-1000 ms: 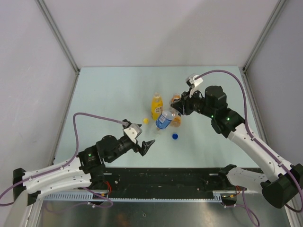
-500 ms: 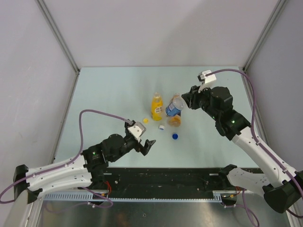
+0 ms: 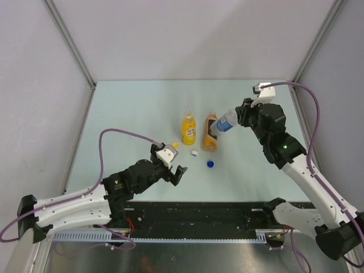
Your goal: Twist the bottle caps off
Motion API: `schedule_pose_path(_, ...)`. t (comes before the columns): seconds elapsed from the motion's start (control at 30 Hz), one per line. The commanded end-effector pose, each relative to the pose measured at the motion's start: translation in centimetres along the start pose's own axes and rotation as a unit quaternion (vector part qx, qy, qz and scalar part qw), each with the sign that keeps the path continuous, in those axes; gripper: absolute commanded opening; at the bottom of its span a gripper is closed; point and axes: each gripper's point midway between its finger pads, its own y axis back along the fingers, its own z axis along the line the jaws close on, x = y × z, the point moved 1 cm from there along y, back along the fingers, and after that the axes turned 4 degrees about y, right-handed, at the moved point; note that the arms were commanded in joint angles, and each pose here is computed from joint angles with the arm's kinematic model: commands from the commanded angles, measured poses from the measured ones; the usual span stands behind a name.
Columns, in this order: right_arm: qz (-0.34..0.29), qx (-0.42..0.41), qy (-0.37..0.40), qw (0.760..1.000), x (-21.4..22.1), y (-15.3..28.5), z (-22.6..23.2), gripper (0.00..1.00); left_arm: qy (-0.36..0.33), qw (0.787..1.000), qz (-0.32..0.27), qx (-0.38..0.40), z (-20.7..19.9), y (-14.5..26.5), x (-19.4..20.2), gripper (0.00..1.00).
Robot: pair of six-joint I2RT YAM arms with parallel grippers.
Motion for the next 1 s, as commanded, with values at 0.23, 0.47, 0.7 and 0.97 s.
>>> schedule_pose_path(0.23,0.057,0.119,-0.013,0.991,2.6,-0.7,-5.3,0.01,0.004,1.000,0.004,-0.020,0.1,-0.9,-1.2,0.99)
schedule_pose_path(0.47,0.108,0.141,0.002,0.984,5.5,-2.1,-6.0,0.09,0.003,1.000,0.025,-0.014,-0.4,-1.6,-0.2,0.99)
schedule_pose_path(0.7,0.116,0.129,0.002,0.985,6.1,-2.8,-5.5,0.34,0.003,0.999,0.031,-0.019,-0.2,-1.6,0.3,0.99)
schedule_pose_path(0.97,0.118,0.097,0.004,0.988,6.4,-3.4,-3.8,0.76,0.003,0.999,0.040,-0.028,0.0,-1.7,1.0,0.99)
